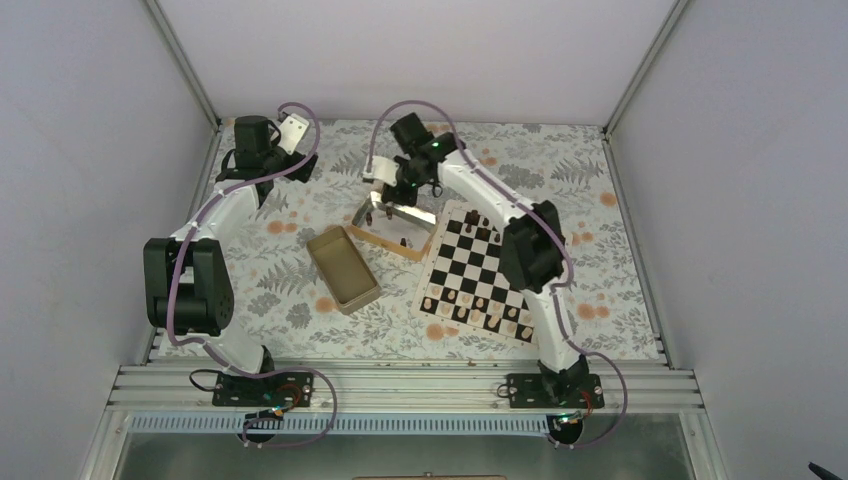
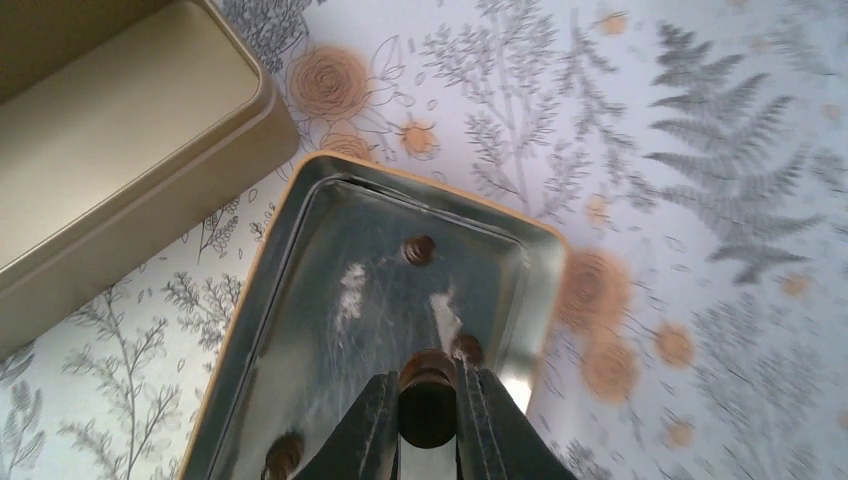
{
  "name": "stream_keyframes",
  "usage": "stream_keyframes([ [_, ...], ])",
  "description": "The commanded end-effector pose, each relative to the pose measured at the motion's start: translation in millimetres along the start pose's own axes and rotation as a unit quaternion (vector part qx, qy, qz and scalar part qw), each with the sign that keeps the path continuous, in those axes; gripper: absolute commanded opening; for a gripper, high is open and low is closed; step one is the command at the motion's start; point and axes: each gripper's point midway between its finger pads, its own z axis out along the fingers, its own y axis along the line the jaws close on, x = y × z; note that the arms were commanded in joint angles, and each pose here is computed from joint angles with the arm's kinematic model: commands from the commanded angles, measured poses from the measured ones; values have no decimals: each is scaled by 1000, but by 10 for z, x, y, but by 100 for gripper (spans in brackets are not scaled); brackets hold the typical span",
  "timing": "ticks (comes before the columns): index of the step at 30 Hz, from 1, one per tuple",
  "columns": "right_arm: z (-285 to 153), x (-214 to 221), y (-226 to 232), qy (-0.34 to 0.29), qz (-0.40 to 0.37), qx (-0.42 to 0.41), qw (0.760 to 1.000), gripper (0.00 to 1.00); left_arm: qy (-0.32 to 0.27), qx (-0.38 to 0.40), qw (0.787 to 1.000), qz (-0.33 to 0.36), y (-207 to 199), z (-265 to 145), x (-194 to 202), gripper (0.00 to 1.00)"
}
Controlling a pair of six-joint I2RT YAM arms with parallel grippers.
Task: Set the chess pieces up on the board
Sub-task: Pick up the chess piece from the storage box, then place the chess piece on the chessboard.
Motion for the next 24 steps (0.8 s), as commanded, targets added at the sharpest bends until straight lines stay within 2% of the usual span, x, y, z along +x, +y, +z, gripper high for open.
stream_keyframes([
  [1, -389, 52, -61, -30, 40, -7, 999, 13, -20, 0, 1000, 1, 33, -118, -151, 100],
  [9, -651, 753, -449, -17, 119, 28, 992, 13, -21, 2, 1000, -1, 25, -119, -152, 100],
  [15, -633, 1317, -527, 1, 170, 37, 985, 13, -22, 6, 1000, -3, 10, -116, -169, 100],
  [24, -478, 1709, -555, 25, 190, 44, 981, 14, -22, 6, 1000, -4, 5, -118, -178, 100],
])
